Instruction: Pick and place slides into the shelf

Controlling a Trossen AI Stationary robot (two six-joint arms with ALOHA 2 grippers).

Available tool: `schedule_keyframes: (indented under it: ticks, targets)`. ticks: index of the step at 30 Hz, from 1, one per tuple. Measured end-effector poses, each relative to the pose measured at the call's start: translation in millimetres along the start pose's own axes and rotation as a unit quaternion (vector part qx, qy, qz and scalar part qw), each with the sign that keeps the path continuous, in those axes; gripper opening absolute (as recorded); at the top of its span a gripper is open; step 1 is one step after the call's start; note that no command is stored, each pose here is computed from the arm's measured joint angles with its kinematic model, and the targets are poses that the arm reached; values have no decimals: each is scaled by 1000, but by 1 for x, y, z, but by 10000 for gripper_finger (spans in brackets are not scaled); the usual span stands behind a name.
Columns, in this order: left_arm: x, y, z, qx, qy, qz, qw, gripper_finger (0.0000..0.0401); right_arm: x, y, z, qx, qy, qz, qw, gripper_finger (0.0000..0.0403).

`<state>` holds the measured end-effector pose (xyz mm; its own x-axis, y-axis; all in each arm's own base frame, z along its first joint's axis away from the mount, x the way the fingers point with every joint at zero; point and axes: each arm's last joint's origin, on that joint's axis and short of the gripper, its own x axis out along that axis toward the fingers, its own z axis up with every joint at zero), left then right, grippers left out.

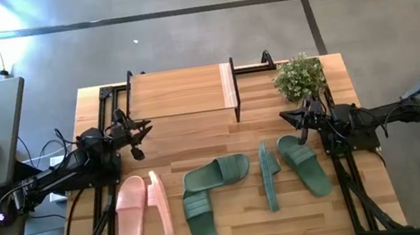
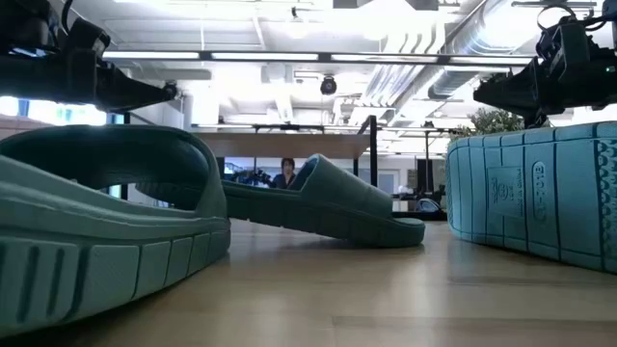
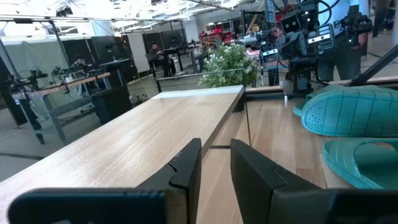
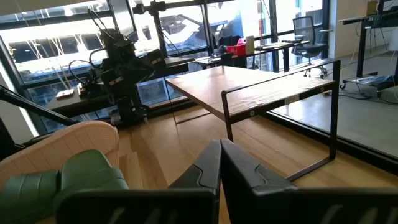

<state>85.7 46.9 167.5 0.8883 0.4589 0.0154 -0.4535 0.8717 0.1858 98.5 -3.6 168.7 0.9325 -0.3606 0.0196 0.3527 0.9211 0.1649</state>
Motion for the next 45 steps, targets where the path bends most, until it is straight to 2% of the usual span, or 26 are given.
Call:
schedule_keyframes:
  ticks: [41,45]
  targets:
    - [0,0,0,-1,0,0,1000,74,0,0,0,0,0,0,1000,0]
    - [0,0,0,-21,0,0,1000,74,0,0,0,0,0,0,1000,0]
